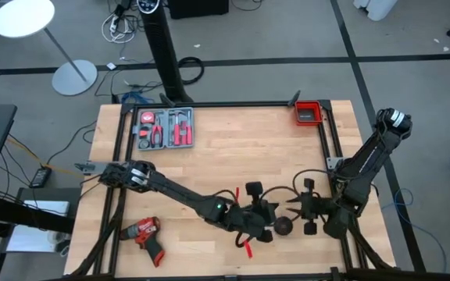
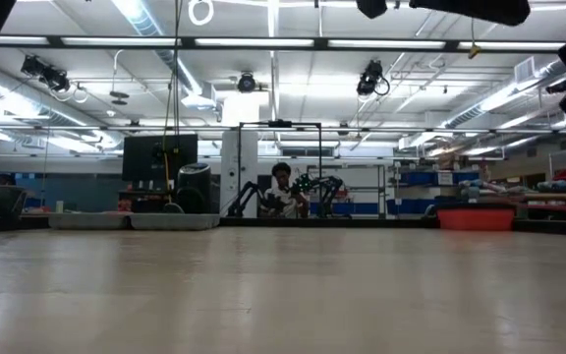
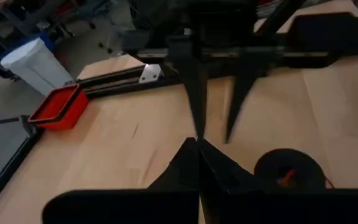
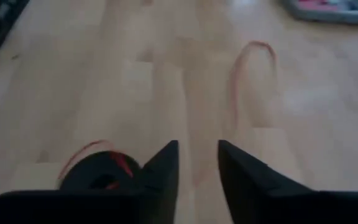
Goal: Coil cords
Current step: Coil the red wire onto the spool
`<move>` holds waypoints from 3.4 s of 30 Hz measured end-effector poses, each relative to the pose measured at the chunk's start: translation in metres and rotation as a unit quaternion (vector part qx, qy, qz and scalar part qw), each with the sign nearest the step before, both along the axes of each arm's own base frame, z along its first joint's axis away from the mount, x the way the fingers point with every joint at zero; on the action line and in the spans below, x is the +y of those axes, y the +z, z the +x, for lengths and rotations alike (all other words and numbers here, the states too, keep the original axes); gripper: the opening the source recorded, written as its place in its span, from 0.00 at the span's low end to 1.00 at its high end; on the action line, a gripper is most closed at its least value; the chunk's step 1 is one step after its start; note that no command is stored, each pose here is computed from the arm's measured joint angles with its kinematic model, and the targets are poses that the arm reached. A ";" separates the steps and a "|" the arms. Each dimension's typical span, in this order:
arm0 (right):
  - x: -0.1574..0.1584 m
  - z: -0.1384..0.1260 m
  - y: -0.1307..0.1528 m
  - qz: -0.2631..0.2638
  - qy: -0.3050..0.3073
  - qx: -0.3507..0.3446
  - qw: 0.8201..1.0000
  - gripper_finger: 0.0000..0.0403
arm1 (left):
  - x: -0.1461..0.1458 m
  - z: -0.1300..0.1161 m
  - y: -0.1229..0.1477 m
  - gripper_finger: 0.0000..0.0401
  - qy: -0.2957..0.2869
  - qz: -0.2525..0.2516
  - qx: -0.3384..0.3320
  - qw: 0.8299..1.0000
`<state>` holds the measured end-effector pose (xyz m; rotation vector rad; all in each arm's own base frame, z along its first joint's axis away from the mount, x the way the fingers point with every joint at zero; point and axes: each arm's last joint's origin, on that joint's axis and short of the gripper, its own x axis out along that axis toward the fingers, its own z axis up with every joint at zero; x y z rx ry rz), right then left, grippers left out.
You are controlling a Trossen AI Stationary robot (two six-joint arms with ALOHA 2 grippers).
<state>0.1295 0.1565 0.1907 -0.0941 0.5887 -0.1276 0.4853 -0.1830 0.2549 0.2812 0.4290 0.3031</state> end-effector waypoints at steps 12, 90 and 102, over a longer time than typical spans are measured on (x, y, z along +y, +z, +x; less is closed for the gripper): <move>0.010 -0.005 0.014 0.158 0.090 0.110 0.977 0.63 | -0.015 0.001 0.000 0.00 -0.147 -0.103 -0.026 0.983; 0.027 0.035 -0.057 0.065 0.043 0.149 0.986 0.42 | -0.044 0.006 -0.125 0.33 -0.157 0.250 0.162 0.941; 0.028 0.040 -0.055 0.076 0.064 0.141 0.985 0.42 | -0.043 0.007 -0.124 0.02 -0.155 0.228 0.156 0.948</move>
